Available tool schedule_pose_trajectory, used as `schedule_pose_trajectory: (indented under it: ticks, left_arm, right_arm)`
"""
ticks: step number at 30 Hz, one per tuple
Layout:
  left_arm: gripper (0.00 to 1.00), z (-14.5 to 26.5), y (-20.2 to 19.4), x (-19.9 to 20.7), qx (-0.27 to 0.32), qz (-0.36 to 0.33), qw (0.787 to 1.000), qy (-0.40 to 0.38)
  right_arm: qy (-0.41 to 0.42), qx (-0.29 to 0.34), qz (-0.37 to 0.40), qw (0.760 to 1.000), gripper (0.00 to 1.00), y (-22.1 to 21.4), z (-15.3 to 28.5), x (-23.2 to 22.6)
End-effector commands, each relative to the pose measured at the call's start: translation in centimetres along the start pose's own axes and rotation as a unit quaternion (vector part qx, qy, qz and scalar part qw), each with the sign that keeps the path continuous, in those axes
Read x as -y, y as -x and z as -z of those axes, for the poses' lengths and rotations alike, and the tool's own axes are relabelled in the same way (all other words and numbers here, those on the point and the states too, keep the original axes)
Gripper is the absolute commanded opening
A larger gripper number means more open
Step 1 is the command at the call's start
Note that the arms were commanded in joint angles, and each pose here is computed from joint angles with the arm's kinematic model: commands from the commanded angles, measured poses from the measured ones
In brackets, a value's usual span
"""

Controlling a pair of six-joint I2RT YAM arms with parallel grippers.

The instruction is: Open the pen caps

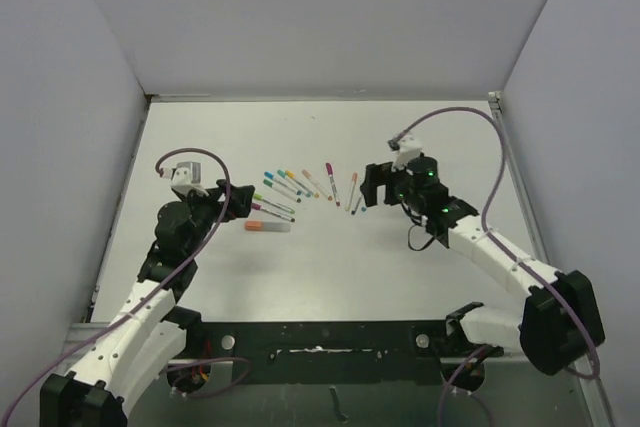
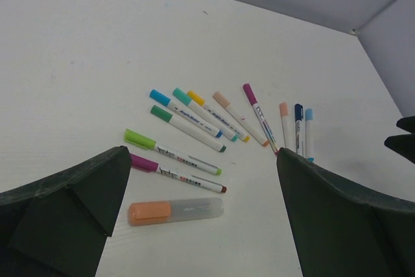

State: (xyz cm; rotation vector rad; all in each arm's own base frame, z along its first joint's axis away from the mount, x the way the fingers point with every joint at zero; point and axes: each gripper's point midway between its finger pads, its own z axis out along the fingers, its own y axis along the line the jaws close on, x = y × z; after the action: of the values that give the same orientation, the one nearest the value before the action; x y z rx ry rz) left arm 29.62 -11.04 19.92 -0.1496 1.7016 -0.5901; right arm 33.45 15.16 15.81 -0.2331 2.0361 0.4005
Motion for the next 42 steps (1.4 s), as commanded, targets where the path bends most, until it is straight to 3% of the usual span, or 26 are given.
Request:
schedule_pose_trajectory:
  ticks: [1, 9, 16, 26, 42]
  left_arm:
    - [0.98, -0.3, 1.1, -0.6, -0.025, -0.01, 0.999, 0.042]
    - [0.98, -0.1, -0.9, -1.1, -0.069, -0.006, 0.996, 0.052]
    - [0.98, 1.0, -0.2, -2.5, -0.068, -0.005, 0.992, 0.104]
    - [0.98, 2.1, 0.8, -4.8, -0.069, -0.003, 0.981, 0.183]
    - [0.98, 4.4, 2.6, -6.7, -0.031, 0.016, 0.97, 0.24]
  right_arm:
    - [-0.024, -0.035, 0.14, 0.989, 0.98, 0.1, -2.2, -4.8]
    - [0.0, -0.07, 0.225, 0.972, 0.98, -3.0, -5.2, -10.1]
    - [0.113, -0.066, 0.257, 0.958, 1.0, -5.2, -6.5, -15.6]
    - [0.236, -0.056, 0.294, 0.925, 0.94, -6.0, -8.6, -22.7]
    - [0.3, -0.066, 0.294, 0.905, 0.81, -8.1, -11.1, -27.2]
